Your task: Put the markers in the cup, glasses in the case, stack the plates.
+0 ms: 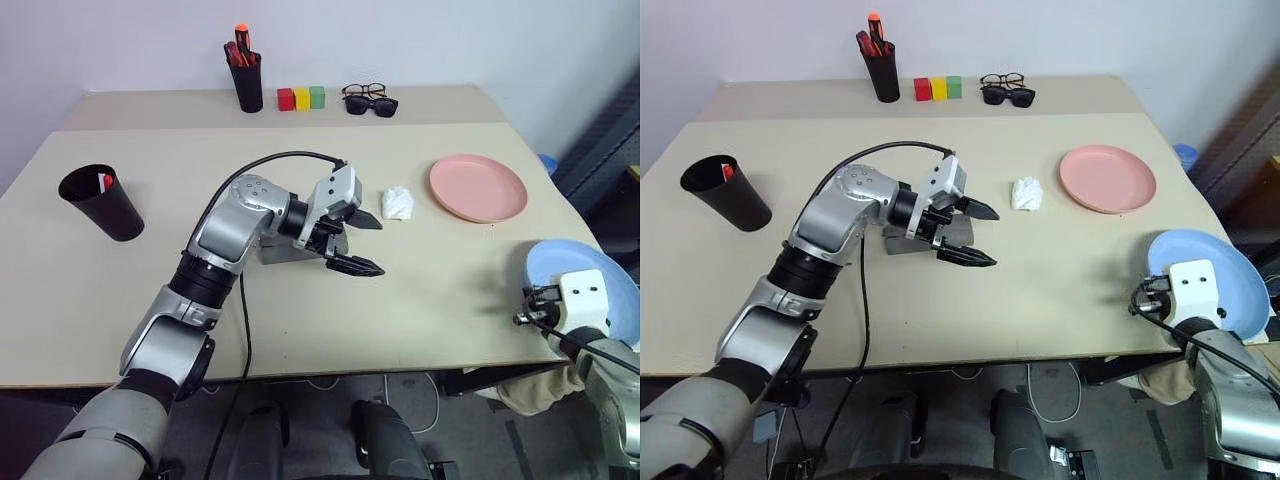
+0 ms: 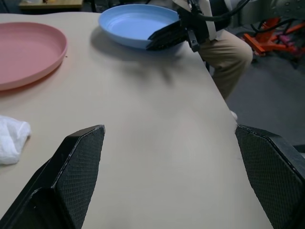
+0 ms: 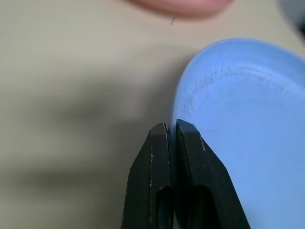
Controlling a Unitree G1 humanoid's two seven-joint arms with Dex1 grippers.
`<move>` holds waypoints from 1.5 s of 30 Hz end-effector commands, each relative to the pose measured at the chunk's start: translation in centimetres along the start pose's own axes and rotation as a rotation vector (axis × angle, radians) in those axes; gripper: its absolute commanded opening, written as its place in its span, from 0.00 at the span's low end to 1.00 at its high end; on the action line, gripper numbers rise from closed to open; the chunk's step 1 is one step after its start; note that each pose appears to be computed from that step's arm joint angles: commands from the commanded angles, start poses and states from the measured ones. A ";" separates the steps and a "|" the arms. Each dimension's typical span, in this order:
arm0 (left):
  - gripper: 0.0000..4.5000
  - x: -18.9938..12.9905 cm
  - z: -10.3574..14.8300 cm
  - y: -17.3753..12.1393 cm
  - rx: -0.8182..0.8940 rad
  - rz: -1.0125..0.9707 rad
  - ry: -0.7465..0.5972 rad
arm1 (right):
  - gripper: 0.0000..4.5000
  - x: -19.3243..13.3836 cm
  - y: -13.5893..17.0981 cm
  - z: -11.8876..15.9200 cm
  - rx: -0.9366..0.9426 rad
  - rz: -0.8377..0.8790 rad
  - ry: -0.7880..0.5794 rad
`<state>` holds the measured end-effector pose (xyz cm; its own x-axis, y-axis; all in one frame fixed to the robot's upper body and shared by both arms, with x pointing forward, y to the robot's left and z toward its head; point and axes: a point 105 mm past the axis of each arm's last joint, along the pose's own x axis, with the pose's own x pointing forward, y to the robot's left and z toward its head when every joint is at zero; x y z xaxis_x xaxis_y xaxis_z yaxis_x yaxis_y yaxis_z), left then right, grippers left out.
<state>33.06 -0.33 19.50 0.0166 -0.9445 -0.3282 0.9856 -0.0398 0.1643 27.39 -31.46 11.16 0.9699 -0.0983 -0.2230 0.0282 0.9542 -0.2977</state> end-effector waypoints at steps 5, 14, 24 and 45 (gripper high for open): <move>1.00 0.4 -0.5 2.7 -0.095 0.248 -0.011 | 0.01 2.3 0.4 6.6 -0.197 0.026 -0.190; 1.00 1.1 0.4 4.2 -0.198 0.452 -0.102 | 0.01 8.6 2.8 9.5 -0.314 0.189 -0.262; 1.00 1.0 0.1 2.7 -0.256 0.478 -0.115 | 0.15 12.7 4.5 10.3 -0.362 0.274 -0.275; 1.00 -2.9 -3.1 1.7 -0.234 0.512 0.010 | 0.87 13.5 12.4 12.7 0.026 0.580 -0.369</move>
<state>35.53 3.60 16.41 0.5060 -0.8030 -0.3149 0.8546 0.5161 0.0573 43.69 -17.50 15.29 0.8497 0.5257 -0.0421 -0.5218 0.8264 -0.2116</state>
